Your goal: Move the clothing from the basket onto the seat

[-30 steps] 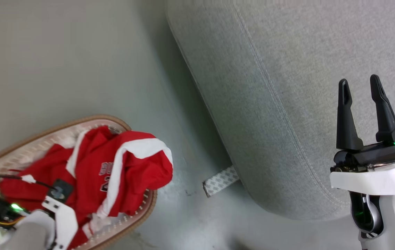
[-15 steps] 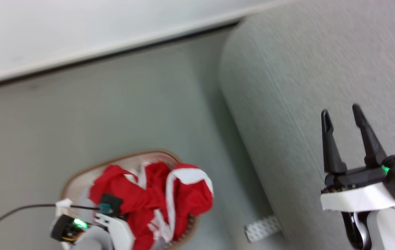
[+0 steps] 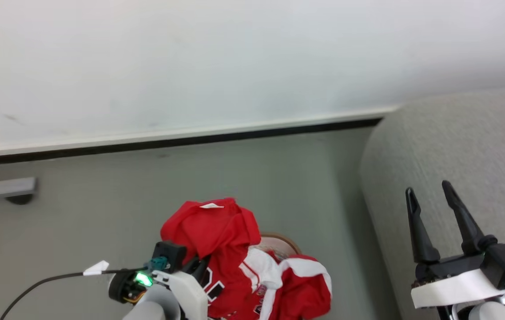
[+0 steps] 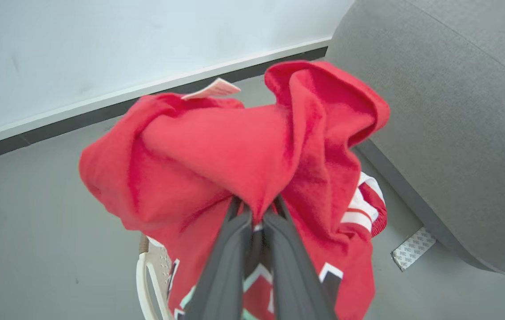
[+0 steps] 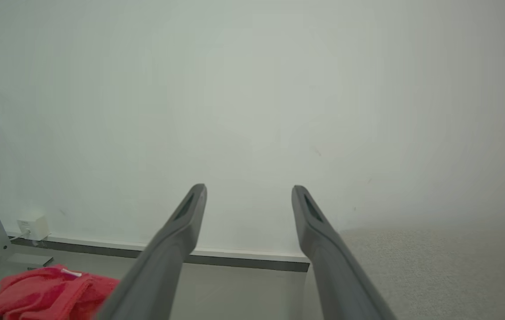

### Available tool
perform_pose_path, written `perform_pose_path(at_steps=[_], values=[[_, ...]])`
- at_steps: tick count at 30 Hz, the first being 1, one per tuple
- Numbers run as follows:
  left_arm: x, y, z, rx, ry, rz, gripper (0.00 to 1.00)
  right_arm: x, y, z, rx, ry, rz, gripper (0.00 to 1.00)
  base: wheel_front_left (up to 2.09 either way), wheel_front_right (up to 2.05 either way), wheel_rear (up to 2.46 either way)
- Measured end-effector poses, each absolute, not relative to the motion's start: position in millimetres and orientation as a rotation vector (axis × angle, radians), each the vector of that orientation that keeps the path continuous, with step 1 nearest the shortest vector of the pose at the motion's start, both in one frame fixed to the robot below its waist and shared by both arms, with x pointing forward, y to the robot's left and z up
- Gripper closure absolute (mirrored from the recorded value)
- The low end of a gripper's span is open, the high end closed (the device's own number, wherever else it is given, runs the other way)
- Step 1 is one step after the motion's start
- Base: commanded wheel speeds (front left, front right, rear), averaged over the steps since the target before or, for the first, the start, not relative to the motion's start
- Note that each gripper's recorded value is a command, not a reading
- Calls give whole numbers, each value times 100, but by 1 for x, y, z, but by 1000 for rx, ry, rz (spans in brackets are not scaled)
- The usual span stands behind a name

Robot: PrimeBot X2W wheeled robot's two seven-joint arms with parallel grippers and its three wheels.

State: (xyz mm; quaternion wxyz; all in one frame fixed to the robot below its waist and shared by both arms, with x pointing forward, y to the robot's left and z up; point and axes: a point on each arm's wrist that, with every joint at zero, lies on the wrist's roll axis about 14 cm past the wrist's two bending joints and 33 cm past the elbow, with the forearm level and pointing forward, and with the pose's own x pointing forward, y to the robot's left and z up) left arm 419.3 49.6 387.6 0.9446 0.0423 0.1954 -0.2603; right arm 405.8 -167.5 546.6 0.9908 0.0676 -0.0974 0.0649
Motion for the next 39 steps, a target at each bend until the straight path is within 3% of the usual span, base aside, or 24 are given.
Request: perform_pose_path(at_steps=[12,22,39], values=[[426,76,496,-34,74,-433,100,398,-107,558,180,-216,291,0,0,0,0],[426,82,572,-83,-167,-416,100,393,-92,562,186,-222,334,0,0,0,0],[416,72,598,-100,-225,-448,100,379,-64,559,170,-205,431,0,0,0,0]])
